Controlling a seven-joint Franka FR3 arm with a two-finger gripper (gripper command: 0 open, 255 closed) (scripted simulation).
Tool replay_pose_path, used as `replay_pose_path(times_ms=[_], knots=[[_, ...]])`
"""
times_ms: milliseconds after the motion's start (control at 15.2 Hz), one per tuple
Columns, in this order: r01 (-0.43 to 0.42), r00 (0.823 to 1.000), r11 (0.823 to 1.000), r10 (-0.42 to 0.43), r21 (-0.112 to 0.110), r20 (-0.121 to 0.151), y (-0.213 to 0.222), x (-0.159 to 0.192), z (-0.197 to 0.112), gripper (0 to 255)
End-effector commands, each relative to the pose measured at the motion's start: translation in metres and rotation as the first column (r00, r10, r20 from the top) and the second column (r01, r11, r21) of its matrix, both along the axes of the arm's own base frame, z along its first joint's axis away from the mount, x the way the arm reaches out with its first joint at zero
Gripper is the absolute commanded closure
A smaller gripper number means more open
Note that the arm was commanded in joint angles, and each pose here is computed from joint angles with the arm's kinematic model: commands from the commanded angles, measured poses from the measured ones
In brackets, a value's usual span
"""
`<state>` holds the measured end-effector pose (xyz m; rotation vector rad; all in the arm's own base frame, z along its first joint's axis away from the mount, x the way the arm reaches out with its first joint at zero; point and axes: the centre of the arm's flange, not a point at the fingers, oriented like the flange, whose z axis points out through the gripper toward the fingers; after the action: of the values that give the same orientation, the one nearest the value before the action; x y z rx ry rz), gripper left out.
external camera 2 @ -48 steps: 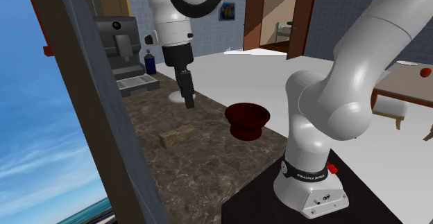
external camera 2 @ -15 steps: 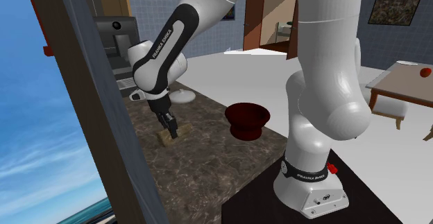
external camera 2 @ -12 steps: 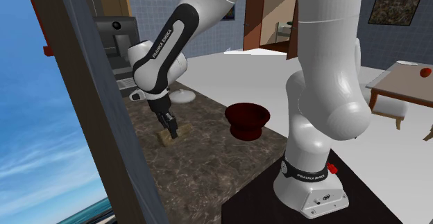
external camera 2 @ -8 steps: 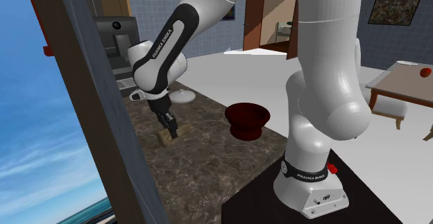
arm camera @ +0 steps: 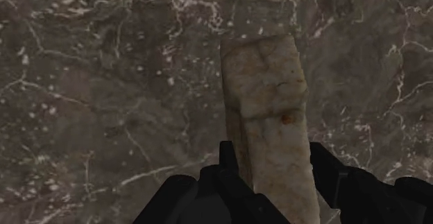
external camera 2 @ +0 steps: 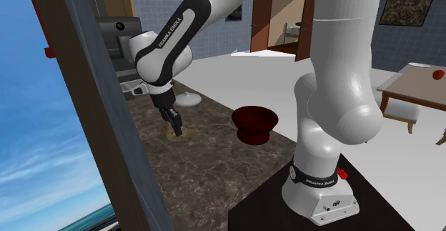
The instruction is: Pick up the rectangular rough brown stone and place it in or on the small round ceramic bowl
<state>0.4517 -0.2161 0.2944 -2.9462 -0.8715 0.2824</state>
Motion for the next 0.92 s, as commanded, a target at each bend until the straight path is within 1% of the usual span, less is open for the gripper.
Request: replay_pose_path(times_ms=[0,858], knots=[[0.000,1.000,1.000,0.000,0.000,0.000,-0.001,0.000,0.011,255],[0.000,1.000,1.000,0.000,0.000,0.000,-0.001,0.000,0.079,255]])
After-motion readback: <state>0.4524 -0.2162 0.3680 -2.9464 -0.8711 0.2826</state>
